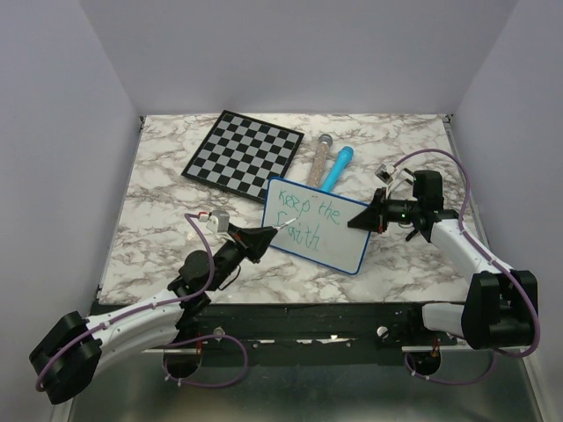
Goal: Write a sentence on the whiteboard
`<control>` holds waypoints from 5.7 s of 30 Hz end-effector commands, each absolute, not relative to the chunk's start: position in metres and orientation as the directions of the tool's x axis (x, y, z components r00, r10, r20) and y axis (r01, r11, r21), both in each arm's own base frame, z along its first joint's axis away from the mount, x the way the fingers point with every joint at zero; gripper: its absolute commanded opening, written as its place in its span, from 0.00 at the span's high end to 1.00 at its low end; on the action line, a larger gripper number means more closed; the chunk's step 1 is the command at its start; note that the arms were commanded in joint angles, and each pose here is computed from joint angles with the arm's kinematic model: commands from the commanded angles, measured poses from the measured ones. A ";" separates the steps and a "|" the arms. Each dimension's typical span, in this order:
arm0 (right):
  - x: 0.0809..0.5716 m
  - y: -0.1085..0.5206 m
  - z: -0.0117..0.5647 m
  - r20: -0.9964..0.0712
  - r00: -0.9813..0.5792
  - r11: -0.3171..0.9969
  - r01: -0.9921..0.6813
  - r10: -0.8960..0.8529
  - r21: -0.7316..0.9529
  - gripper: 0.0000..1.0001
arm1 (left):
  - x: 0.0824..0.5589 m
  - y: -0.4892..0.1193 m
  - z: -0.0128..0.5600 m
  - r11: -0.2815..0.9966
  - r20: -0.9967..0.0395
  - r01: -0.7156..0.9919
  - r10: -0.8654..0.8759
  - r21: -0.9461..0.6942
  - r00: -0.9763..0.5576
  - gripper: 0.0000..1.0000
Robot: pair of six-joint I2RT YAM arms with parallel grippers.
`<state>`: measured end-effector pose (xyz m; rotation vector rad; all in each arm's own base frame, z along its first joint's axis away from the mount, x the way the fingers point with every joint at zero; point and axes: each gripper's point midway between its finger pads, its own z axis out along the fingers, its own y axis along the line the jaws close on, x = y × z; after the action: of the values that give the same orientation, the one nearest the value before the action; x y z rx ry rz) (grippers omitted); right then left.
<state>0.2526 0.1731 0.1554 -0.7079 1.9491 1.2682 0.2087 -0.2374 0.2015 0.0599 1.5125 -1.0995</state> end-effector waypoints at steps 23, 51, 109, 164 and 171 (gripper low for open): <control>0.253 0.178 0.178 -0.835 -0.545 0.310 -0.809 -0.077 0.500 0.99 | 0.202 -0.240 0.197 0.511 -0.797 0.630 -0.506 -0.584 -0.328 1.00; 0.253 0.179 0.179 -0.834 -0.545 0.303 -0.811 -0.081 0.501 0.99 | 0.191 -0.281 0.210 0.370 -0.798 0.730 -0.449 -0.575 -0.401 1.00; 0.253 0.179 0.179 -0.830 -0.552 0.304 -0.806 -0.075 0.509 0.99 | 0.184 -0.323 0.164 0.527 -0.876 0.699 -0.284 -0.483 -0.391 1.00; 0.253 0.178 0.181 -0.842 -0.533 0.306 -0.818 -0.083 0.487 0.99 | 0.184 -0.314 0.179 0.541 -0.886 0.702 -0.294 -0.464 -0.359 1.00; 0.252 0.177 0.182 -0.852 -0.514 0.304 -0.831 -0.098 0.466 0.99 | 0.183 -0.311 0.178 0.540 -0.887 0.704 -0.292 -0.461 -0.357 1.00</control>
<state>0.2511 0.1719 0.1556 -0.7424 1.9476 1.2539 0.1825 -0.3161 0.1787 0.3549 1.6377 -1.1033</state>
